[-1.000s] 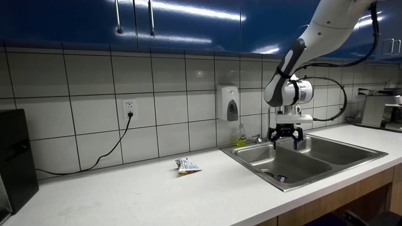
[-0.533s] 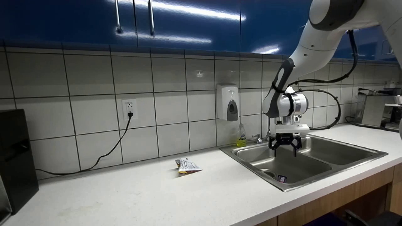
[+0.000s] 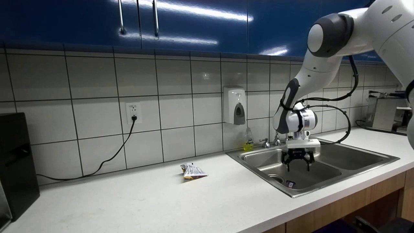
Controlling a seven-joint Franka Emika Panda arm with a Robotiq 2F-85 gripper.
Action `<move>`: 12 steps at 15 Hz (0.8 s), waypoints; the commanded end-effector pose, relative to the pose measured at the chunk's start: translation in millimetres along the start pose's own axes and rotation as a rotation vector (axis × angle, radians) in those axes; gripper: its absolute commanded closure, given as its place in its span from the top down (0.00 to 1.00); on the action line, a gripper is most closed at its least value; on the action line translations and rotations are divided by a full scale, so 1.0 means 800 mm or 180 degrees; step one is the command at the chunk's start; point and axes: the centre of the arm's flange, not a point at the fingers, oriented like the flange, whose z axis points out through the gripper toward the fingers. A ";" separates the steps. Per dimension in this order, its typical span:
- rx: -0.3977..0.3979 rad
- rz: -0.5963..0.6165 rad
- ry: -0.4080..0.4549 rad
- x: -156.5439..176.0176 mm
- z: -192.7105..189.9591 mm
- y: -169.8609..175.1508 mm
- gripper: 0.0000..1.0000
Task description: Remove the snack packet from the sink
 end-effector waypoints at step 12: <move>-0.0036 0.0015 -0.0018 0.013 0.028 -0.002 1.00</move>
